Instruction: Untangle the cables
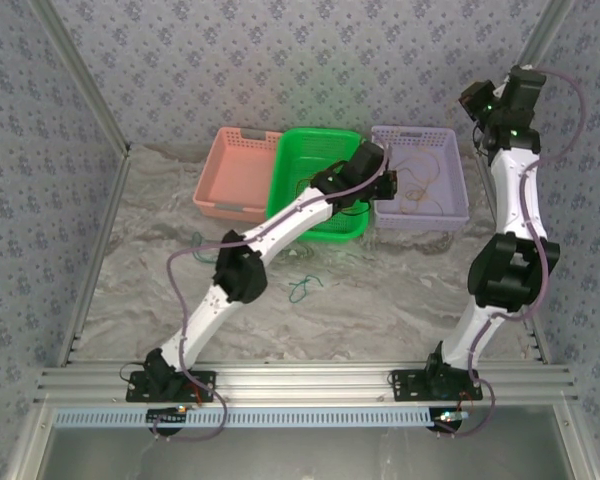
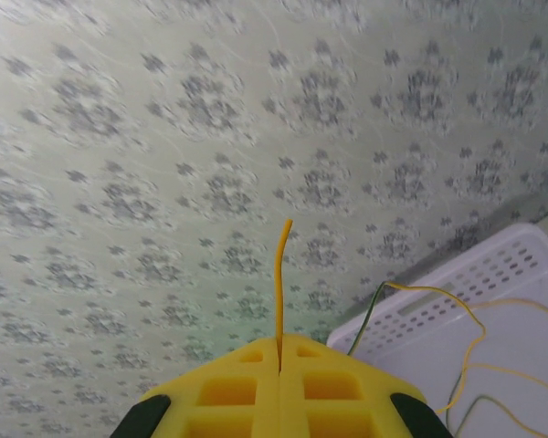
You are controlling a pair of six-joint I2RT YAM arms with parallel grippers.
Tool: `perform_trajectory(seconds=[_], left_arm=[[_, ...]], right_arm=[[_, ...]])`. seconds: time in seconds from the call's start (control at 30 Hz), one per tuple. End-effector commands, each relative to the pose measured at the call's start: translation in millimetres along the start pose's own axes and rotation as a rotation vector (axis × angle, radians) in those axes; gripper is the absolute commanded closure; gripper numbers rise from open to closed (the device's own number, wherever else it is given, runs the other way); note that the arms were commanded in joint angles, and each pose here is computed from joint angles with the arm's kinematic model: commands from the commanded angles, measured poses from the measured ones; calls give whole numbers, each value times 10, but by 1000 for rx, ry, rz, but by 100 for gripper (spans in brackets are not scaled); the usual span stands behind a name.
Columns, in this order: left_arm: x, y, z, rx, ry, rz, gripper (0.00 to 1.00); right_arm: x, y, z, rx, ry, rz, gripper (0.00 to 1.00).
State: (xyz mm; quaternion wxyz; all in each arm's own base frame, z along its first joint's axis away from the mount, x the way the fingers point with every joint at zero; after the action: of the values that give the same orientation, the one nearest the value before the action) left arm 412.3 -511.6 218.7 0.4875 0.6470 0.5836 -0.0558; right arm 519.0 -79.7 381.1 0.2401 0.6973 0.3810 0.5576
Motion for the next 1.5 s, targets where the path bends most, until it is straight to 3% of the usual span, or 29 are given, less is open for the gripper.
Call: perform_trajectory(seconds=[0.0, 0.13, 0.47, 0.53, 0.63, 0.67, 0.87, 1.0, 1.27, 1.47], left_arm=[[109, -33, 122, 11, 23, -12, 100], [198, -44, 315, 8, -32, -50, 100], [245, -125, 408, 37, -53, -53, 98], [241, -131, 406, 47, -61, -51, 91], [196, -129, 365, 59, -72, -46, 58], [154, -118, 325, 59, -76, -38, 53], [-186, 70, -37, 10, -102, 12, 35], [-319, 188, -235, -10, -119, 18, 34], [-768, 388, -729, -63, -217, 35, 32], [-737, 507, -1163, -90, -91, 33, 33]], right_arm=[[-7, -82, 155, 34, 44, -14, 100], [-182, -324, 330, 83, 14, 10, 100], [-404, -743, 614, 187, -58, 76, 100], [-471, -811, 646, 212, -79, 89, 100], [-541, -911, 716, 251, -103, 104, 100], [-585, -967, 756, 274, -116, 106, 100], [-752, -1169, 896, 357, -177, 119, 100], [-821, -1242, 946, 390, -200, 133, 100], [-731, -1173, 857, 400, -217, 91, 56], [-498, -948, 535, 335, -220, 43, 42]])
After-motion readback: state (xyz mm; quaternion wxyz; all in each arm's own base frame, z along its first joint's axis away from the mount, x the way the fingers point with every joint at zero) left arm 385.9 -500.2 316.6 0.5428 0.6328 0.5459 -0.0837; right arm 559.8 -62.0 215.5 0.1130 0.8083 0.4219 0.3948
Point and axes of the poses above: each hand's point on the last joint's axis, 136 mm out from that joint toward the fingers, its own z axis out along the fingers, its own x axis along the line the jaws close on, y = z × x, the point moved 5 cm from there along -z, back along the fingers, and after that the axes turned 9 degrees about -z, right-handed, at the moved point
